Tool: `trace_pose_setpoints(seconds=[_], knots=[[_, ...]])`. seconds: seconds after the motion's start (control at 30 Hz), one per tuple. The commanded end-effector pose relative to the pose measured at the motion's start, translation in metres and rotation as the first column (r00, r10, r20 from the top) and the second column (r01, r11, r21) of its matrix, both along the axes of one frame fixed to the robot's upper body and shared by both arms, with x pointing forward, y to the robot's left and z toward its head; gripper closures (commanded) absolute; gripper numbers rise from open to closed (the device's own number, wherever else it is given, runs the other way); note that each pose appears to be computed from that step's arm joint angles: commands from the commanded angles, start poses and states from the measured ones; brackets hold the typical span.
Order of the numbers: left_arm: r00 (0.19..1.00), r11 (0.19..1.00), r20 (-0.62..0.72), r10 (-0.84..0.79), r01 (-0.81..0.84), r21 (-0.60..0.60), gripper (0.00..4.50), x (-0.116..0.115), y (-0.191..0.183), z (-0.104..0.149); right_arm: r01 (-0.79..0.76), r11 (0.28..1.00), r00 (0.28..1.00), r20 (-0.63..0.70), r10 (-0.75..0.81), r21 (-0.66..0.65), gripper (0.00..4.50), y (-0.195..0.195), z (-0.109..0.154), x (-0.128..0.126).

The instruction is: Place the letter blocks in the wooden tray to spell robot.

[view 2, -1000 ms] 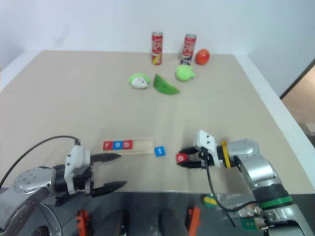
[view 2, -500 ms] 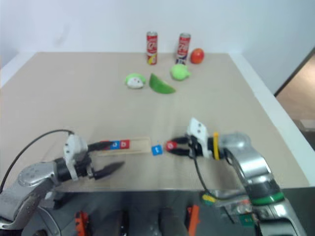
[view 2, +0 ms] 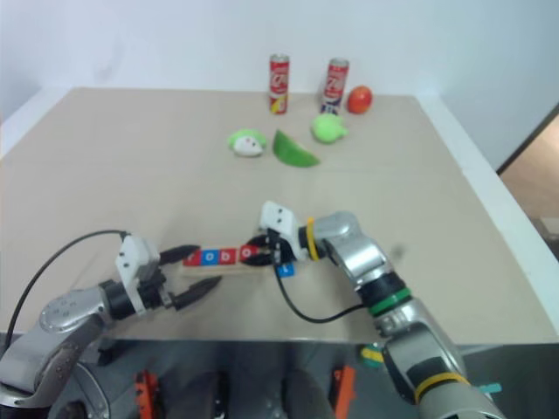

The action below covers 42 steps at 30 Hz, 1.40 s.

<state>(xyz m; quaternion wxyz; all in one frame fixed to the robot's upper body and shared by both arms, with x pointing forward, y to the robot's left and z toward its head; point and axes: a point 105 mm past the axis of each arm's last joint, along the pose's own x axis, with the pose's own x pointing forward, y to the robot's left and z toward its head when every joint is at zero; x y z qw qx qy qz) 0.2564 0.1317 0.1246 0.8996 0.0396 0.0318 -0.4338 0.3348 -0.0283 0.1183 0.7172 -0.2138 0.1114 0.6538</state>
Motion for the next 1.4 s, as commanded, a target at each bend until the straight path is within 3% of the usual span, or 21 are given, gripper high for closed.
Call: trace_pose_setpoints(seconds=[0.03,0.83,0.9,1.1,1.4], knots=[[0.999,1.0,0.037,0.0,0.0,0.001,0.0,-0.004,-0.003,0.008,-0.037,0.999,0.998,0.053,0.037,0.01,3.25,0.008,0.013,0.004],[0.999,1.0,0.033,0.012,-0.013,0.025,0.0,-0.007,0.002,0.005,-0.059,0.998,0.998,0.028,0.059,-0.002,3.25,0.008,0.003,0.008],[0.999,1.0,0.031,0.01,-0.011,0.027,0.0,-0.006,0.001,0.005,-0.06,0.998,0.998,0.022,0.06,0.003,2.22,0.009,0.004,0.008],[1.0,1.0,0.025,0.003,-0.004,0.027,0.0,-0.007,0.0,0.003,-0.052,0.998,0.998,0.027,0.051,0.045,0.15,0.015,0.012,0.008],[1.0,1.0,0.026,-0.006,0.005,0.031,0.0,-0.011,0.004,0.005,0.152,0.944,0.988,-0.028,-0.151,0.293,0.07,-0.003,0.054,0.014]])
